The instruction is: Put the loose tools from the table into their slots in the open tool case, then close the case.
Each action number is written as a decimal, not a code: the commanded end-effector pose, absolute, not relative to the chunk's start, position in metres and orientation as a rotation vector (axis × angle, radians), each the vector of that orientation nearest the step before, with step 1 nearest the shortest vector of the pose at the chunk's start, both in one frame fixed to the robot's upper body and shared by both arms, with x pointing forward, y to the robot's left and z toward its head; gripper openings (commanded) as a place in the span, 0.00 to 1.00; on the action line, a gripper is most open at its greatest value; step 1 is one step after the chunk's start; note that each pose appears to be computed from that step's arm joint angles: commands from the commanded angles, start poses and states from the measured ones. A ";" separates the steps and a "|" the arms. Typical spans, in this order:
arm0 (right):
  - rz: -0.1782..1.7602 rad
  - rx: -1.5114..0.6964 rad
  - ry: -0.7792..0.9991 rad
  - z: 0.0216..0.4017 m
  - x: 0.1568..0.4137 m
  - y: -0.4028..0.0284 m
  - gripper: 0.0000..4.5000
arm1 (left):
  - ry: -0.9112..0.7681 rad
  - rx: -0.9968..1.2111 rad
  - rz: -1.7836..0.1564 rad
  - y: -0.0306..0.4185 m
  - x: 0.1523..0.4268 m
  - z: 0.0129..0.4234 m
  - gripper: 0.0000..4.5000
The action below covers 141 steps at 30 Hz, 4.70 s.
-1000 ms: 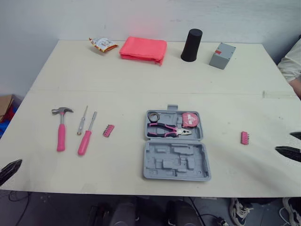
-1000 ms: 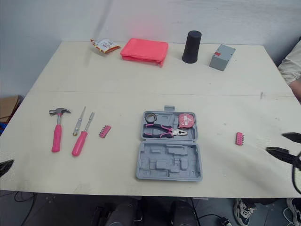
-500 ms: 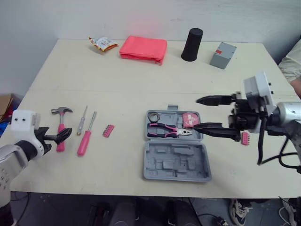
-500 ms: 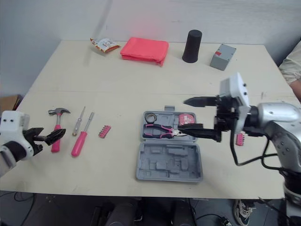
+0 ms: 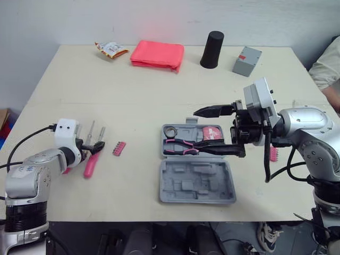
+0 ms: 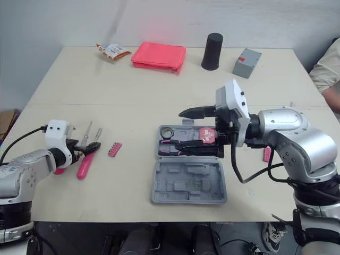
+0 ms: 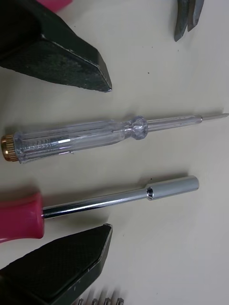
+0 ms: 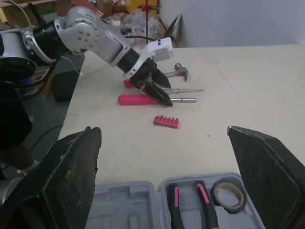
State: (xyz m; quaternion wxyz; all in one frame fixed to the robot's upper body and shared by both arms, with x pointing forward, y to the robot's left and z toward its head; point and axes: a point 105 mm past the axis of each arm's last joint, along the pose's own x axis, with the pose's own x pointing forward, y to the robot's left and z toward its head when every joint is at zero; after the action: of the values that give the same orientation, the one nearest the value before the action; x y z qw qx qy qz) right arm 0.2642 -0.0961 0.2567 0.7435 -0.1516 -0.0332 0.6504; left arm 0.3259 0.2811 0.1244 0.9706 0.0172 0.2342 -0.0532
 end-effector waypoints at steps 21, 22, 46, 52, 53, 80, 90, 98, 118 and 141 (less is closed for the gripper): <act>1.360 -0.346 -0.091 0.259 0.258 -0.107 1.00 | 0.515 0.069 -0.113 0.298 0.329 0.113 0.80; 1.359 -0.346 -0.092 0.259 0.258 -0.107 1.00 | 0.526 0.077 -0.115 0.297 0.329 0.111 0.72; 1.309 -0.354 -0.060 0.263 0.262 -0.128 1.00 | 0.321 0.197 -0.273 0.274 0.323 0.195 0.01; 1.348 -0.358 0.122 0.239 0.246 -0.149 1.00 | 0.357 0.493 -0.861 0.176 0.312 0.207 0.01; 1.337 -0.363 0.149 0.235 0.244 -0.154 1.00 | 0.363 0.521 -0.933 0.160 0.311 0.206 0.01; 1.167 -0.269 0.337 0.182 0.224 -0.184 1.00 | 0.499 0.794 -1.426 0.013 0.295 0.154 0.01; 1.149 -0.266 0.324 0.183 0.229 -0.185 1.00 | 0.553 0.870 -1.441 0.020 0.296 0.140 0.01; 1.156 -0.260 0.319 0.184 0.226 -0.184 1.00 | 0.559 0.904 -1.419 0.019 0.300 0.130 0.01; 1.163 -0.290 0.293 0.187 0.224 -0.180 1.00 | 0.495 0.952 -1.439 0.009 0.300 0.133 0.01; 1.132 -0.260 0.225 0.185 0.241 -0.173 1.00 | 0.069 0.261 -1.586 0.015 0.308 0.178 0.54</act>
State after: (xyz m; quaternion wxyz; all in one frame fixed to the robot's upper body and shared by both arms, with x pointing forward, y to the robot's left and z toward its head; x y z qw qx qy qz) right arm 0.2369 -0.1741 0.1802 0.8259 -0.1129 0.1241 0.5383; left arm 0.3092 0.0170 0.1622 0.6993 0.1461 0.0646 -0.6968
